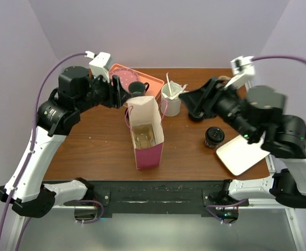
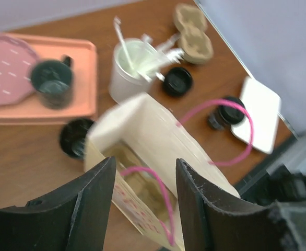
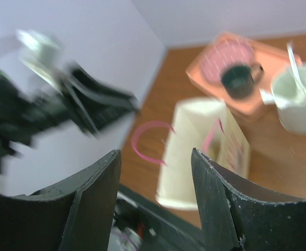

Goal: Pack the takeout coffee

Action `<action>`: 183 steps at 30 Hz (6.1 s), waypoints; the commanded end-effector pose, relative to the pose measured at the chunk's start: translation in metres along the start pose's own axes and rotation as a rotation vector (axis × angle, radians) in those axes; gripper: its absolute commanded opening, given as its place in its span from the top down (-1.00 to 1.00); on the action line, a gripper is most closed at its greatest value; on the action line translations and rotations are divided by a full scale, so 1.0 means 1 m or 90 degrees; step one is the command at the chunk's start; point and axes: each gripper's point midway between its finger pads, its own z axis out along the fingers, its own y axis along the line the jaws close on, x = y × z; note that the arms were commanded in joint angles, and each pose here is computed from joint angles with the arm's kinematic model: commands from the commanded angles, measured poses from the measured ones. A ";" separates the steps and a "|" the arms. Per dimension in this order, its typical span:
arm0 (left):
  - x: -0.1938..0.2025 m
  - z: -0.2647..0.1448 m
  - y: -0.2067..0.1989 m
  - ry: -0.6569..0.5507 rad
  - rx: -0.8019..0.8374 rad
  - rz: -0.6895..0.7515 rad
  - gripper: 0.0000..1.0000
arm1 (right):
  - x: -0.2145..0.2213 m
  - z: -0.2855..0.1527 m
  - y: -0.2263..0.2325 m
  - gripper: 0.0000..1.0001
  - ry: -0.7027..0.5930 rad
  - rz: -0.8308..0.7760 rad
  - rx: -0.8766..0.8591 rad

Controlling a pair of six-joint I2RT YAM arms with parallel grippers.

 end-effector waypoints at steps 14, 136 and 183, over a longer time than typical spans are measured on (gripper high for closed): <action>-0.004 0.086 0.014 0.021 0.055 0.218 -0.25 | 0.122 0.007 -0.046 -0.20 0.237 -0.036 0.081; 0.089 0.045 0.069 0.216 -0.217 0.002 0.02 | 0.186 0.105 -0.123 1.00 0.380 -0.519 -0.049; 0.068 0.031 0.047 -0.014 -0.103 -0.128 1.00 | 0.075 0.050 -0.235 -0.46 0.220 -0.209 0.549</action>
